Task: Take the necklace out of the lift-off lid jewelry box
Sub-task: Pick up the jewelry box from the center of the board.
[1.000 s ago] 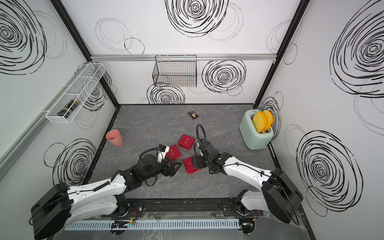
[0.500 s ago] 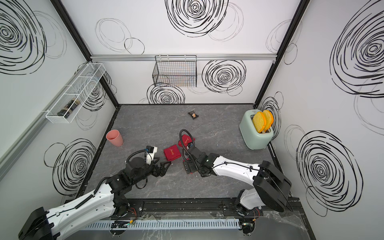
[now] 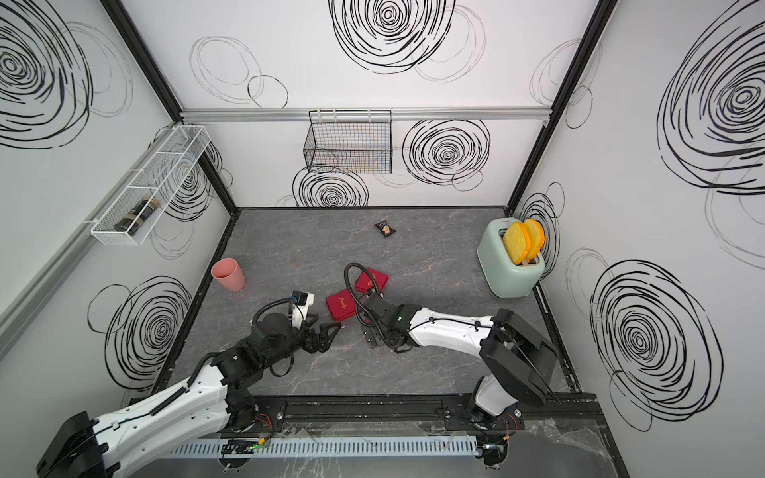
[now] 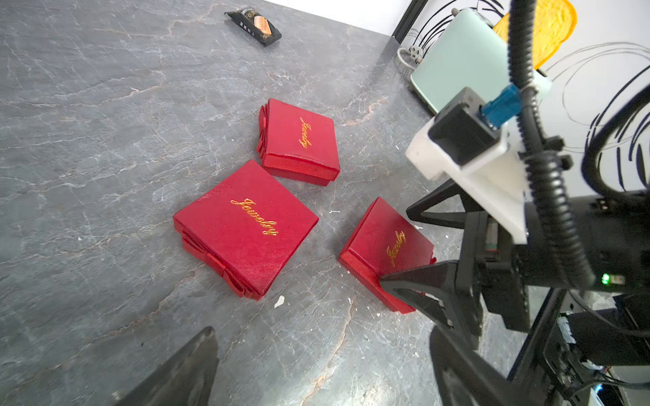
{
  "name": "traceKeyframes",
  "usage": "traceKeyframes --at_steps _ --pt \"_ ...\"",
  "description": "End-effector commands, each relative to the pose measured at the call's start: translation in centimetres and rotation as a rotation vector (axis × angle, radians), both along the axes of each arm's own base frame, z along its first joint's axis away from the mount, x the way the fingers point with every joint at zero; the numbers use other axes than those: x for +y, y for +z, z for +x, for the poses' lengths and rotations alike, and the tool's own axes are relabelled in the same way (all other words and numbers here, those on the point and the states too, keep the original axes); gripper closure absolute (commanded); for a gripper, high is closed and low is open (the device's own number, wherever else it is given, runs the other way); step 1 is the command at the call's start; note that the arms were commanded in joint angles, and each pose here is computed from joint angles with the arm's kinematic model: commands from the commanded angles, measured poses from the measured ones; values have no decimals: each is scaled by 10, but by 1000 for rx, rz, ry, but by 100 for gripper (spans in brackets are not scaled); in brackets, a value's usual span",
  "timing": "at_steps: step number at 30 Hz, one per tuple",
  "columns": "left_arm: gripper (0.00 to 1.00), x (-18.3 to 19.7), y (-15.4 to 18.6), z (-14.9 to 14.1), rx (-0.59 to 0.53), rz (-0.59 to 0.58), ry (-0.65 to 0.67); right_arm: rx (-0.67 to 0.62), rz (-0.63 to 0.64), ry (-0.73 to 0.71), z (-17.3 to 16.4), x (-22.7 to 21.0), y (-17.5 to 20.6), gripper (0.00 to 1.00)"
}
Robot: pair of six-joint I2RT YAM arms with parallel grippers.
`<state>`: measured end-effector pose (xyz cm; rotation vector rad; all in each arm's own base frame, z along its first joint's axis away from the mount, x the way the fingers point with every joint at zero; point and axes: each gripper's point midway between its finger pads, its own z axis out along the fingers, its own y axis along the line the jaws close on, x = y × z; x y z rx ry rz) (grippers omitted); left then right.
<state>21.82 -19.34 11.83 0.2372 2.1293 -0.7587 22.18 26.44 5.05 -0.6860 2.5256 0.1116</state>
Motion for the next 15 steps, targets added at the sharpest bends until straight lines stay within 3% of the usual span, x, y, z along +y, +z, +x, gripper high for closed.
traceKeyframes --at_steps 1,13,15 --pt "4 -1 3 2 -20 -8 -6 -4 -7 12 1 2 1 3" --pt "4 -1 3 2 -24 -10 -8 52 42 6 5 -7 -7 0" --pt "4 -2 3 1 -22 -11 -9 66 64 4 5 -8 -7 5"
